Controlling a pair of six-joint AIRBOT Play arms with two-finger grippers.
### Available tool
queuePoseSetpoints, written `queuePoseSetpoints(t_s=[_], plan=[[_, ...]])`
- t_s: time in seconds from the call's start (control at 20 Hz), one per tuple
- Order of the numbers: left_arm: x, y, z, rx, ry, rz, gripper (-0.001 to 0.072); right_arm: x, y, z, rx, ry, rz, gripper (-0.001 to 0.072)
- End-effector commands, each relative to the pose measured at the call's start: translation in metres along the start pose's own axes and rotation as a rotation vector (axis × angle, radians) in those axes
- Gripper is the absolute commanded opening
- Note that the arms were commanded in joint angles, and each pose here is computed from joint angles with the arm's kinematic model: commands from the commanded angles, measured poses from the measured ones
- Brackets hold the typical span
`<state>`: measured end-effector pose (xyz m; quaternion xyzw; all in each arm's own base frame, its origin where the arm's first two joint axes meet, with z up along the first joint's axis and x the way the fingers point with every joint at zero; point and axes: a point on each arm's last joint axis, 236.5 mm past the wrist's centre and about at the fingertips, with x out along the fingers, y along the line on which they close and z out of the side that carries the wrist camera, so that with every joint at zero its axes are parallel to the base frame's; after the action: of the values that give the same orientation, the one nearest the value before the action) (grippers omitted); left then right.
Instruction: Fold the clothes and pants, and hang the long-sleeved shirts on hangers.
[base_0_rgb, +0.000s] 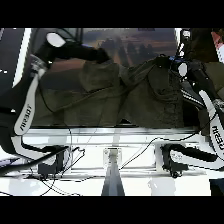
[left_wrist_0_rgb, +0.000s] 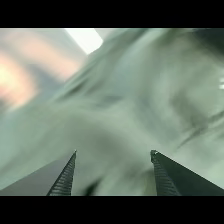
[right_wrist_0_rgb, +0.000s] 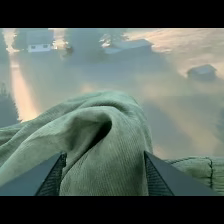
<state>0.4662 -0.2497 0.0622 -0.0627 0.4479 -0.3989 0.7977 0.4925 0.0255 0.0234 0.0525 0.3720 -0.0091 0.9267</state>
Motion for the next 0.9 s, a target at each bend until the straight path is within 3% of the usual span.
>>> queuePoseSetpoints(t_s=[0.0, 0.15, 0.2, 0.25, 0.55, 0.6, 0.85], plan=[[-0.055, 0.102, -0.083, -0.174, 0.276, 0.238, 0.0499, 0.000, 0.000, -0.001, -0.002, 0.004, -0.001, 0.0562], [-0.054, 0.113, -0.107, -0.315, 0.257, 0.163, 0.0512, 0.000, 0.000, -0.001, -0.001, 0.005, -0.001, 0.0562], [-0.050, 0.115, -0.116, -0.343, 0.255, 0.153, 0.0583, 0.000, 0.000, -0.001, -0.001, 0.005, -0.001, 0.0562], [-0.044, 0.120, -0.124, -0.359, 0.254, 0.162, 0.0716, 0.000, 0.000, -0.001, -0.001, 0.005, -0.001, 0.0562], [0.004, 0.134, -0.140, -0.382, 0.234, 0.192, 0.0699, 0.000, 0.000, -0.001, -0.001, 0.006, -0.001, 0.0562], [0.013, 0.133, -0.143, -0.379, 0.243, 0.188, 0.0656, 0.000, 0.000, -0.001, 0.000, 0.006, -0.001, 0.0562], [0.014, 0.152, -0.114, -0.314, 0.145, 0.249, 0.0018, 0.000, 0.000, -0.001, -0.001, 0.006, -0.001, 0.0562]])
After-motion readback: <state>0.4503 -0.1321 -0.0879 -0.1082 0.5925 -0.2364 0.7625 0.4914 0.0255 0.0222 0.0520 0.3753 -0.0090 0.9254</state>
